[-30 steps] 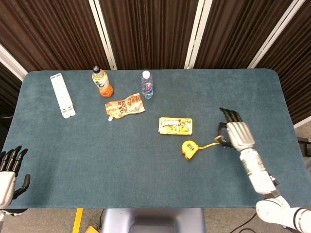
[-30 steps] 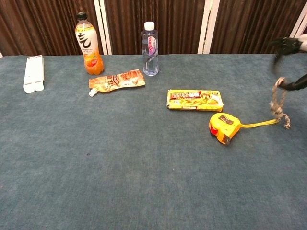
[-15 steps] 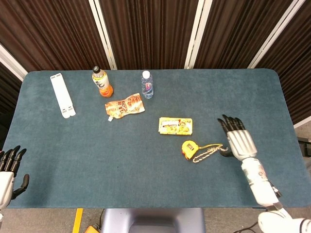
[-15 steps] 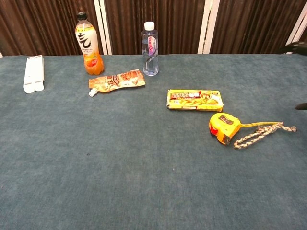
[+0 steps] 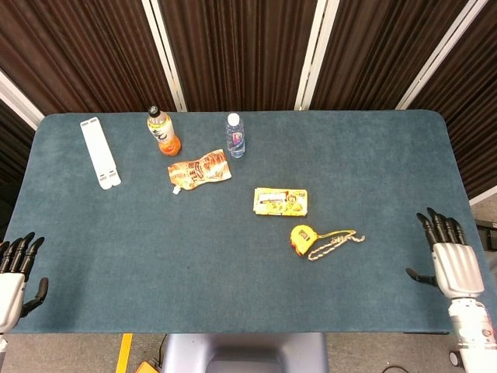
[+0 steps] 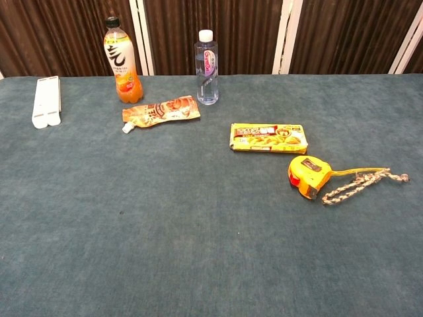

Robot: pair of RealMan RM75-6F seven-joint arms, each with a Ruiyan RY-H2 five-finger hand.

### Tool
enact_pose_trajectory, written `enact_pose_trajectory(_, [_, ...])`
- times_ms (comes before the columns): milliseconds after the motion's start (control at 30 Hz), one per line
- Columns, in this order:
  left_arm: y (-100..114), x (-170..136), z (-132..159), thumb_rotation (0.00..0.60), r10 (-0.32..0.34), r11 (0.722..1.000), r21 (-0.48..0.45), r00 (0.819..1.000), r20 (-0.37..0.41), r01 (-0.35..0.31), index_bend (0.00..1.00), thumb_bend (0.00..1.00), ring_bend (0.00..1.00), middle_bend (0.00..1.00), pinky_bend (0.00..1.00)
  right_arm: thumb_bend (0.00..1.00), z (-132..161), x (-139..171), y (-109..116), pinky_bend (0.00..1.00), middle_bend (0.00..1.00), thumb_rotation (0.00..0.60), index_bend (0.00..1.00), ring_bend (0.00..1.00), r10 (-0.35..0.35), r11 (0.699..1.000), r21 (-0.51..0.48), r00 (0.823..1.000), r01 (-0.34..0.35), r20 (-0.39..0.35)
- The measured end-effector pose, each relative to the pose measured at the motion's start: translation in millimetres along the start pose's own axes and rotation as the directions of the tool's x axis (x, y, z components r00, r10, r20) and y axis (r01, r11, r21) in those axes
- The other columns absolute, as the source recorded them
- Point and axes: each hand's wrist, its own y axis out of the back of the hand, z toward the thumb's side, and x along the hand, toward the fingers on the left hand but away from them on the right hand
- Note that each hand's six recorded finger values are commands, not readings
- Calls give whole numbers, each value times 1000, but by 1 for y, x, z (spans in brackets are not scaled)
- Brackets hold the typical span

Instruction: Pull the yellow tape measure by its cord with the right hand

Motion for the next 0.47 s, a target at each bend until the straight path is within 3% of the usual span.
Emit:
enact_pose_trajectory(200, [-3, 2, 0, 600, -5, 1000, 11, 1000, 3, 5, 52, 515, 0, 0, 61, 15, -11, 9, 6, 0, 13, 600, 56, 0, -75, 997, -26, 997, 75, -6])
enact_pose_trajectory(467, [-7, 5, 3, 600, -7, 1000, 13, 1000, 16, 7, 52, 515, 0, 0, 61, 16, -9, 13, 8, 0, 13, 600, 56, 0, -90, 994, -60, 996, 89, -18])
